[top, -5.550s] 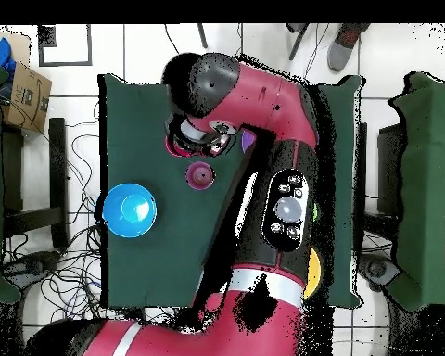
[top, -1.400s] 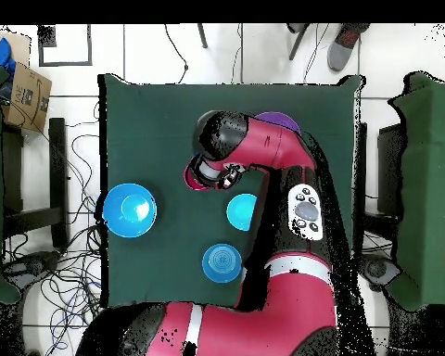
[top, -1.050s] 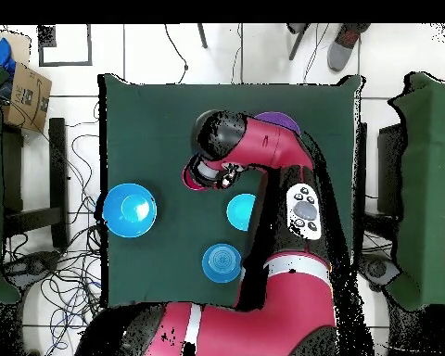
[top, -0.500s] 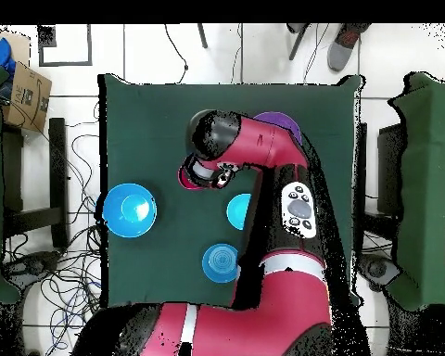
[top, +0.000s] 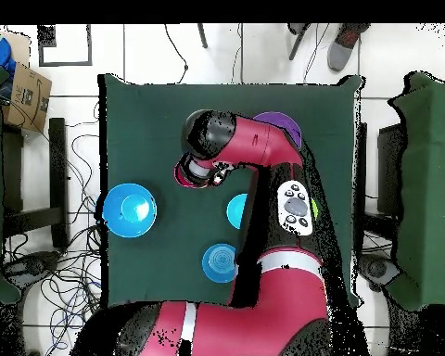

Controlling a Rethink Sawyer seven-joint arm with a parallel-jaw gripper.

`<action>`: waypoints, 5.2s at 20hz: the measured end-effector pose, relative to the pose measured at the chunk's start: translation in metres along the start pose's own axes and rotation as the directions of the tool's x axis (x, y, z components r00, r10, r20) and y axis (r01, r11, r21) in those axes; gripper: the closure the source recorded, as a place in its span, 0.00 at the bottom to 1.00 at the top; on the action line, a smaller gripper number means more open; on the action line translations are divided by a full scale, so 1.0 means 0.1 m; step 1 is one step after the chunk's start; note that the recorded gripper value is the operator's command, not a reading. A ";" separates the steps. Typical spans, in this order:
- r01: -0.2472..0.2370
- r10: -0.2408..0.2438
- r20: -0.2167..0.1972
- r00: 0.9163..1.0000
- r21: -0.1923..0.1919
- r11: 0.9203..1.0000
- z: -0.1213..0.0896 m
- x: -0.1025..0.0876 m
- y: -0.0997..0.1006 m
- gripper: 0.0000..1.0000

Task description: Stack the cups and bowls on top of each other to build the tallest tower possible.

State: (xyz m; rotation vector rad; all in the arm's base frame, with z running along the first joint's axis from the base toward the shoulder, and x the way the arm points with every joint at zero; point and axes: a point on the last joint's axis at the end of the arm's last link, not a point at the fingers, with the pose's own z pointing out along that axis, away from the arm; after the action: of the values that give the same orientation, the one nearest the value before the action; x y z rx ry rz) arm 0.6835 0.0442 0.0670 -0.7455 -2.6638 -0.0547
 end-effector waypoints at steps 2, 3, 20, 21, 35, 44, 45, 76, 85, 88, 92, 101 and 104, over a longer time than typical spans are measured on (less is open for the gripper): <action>0.002 -0.002 0.009 1.000 -0.005 1.000 0.01 -0.01 0.02 1.00; 0.003 -0.003 0.011 1.000 -0.007 1.000 0.02 -0.01 0.02 1.00; 0.010 -0.009 0.022 1.000 -0.021 1.000 0.10 -0.02 0.08 1.00; 0.010 -0.009 0.022 1.000 -0.021 1.000 0.10 -0.02 0.08 1.00; 0.007 -0.006 0.020 1.000 -0.023 1.000 0.11 -0.03 0.05 0.00; 0.006 -0.006 0.014 1.000 -0.021 1.000 0.13 -0.01 0.05 0.00; 0.006 -0.006 0.013 1.000 -0.021 1.000 0.14 -0.01 0.05 0.00; 0.026 -0.024 0.070 0.997 -0.033 0.999 -0.27 0.07 0.15 0.00; 0.048 -0.046 0.061 0.997 -0.021 0.999 -0.22 0.16 0.28 0.00; 0.053 -0.052 0.062 0.997 -0.018 0.998 -0.21 0.18 0.31 0.00; 0.070 -0.069 0.068 0.995 -0.010 0.997 -0.19 0.24 0.41 0.00; 0.093 -0.093 0.072 0.993 0.007 0.996 -0.16 0.35 0.54 0.00; 0.088 -0.088 0.073 0.993 0.011 0.996 -0.16 0.34 0.51 0.00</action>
State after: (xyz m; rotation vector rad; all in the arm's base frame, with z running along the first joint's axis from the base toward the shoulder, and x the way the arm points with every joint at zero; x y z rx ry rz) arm 0.6884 0.1029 0.0914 -0.6389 -2.7646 -0.0411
